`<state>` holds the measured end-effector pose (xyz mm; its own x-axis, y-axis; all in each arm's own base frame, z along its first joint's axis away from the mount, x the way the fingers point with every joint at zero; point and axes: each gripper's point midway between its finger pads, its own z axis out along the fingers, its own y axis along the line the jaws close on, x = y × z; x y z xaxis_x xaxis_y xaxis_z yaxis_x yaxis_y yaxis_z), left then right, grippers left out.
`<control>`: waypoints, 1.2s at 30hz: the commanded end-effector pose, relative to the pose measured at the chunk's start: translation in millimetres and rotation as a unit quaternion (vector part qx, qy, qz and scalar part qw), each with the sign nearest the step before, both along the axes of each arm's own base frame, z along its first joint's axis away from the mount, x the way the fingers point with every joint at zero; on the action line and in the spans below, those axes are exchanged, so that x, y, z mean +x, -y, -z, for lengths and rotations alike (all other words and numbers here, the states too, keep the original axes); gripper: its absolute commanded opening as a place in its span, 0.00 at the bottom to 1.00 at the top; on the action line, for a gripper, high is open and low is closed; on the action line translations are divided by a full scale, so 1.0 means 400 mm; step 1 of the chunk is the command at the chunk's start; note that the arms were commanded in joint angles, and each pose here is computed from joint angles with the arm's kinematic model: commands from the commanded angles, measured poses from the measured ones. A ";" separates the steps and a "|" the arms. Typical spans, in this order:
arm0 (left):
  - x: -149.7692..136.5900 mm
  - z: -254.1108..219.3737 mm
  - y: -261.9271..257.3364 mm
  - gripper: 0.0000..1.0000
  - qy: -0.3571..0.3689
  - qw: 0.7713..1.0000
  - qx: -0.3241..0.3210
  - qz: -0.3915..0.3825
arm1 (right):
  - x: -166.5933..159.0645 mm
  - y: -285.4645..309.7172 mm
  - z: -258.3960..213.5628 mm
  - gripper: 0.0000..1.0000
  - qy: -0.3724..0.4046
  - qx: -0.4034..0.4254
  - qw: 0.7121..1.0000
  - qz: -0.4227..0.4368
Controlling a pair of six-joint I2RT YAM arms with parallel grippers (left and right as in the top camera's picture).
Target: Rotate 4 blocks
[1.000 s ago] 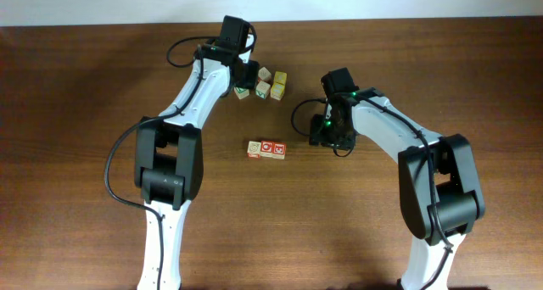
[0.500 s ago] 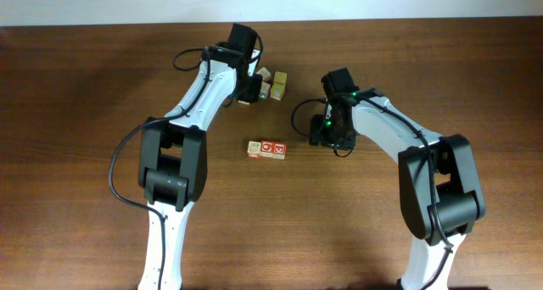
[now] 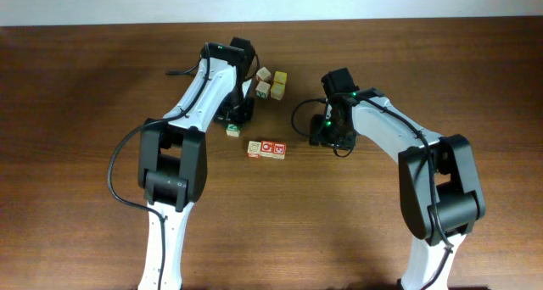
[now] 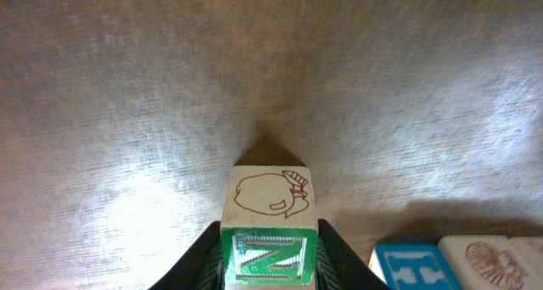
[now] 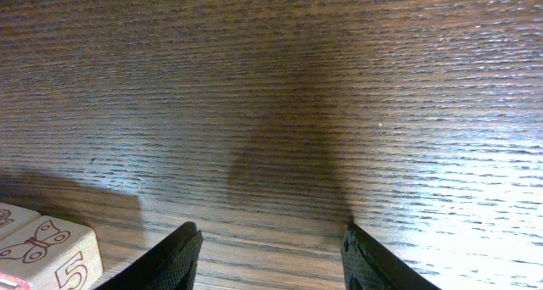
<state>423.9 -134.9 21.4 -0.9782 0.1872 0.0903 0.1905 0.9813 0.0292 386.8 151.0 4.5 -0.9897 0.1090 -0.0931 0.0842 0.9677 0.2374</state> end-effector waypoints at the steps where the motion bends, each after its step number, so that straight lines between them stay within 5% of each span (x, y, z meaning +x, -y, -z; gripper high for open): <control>1: -0.055 0.030 -0.003 0.29 -0.053 0.998 -0.003 -0.014 | -0.035 0.012 0.047 0.55 -0.024 -0.018 1.000 -0.003; 19: -0.118 0.019 0.059 0.44 -0.099 0.995 -0.032 -0.003 | -0.035 0.012 0.047 0.55 -0.024 -0.018 1.000 -0.003; 25: -0.122 0.018 0.056 0.44 -0.102 0.994 -0.029 -0.001 | -0.035 0.013 0.047 0.55 -0.024 -0.018 1.000 -0.003; 29: -0.121 0.017 0.053 0.35 -0.102 0.994 -0.030 0.000 | -0.035 0.012 0.047 0.55 -0.024 -0.018 1.000 -0.003; 36: -0.133 -0.021 0.049 0.43 -0.116 0.992 -0.031 0.030 | -0.035 0.012 0.047 0.55 -0.024 -0.018 1.000 -0.003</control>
<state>367.9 -152.7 26.9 -0.9294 0.2200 0.2964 0.2116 0.9755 -0.0606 386.9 151.0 4.7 -0.9896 0.1090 -0.0934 0.0842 0.9677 0.2376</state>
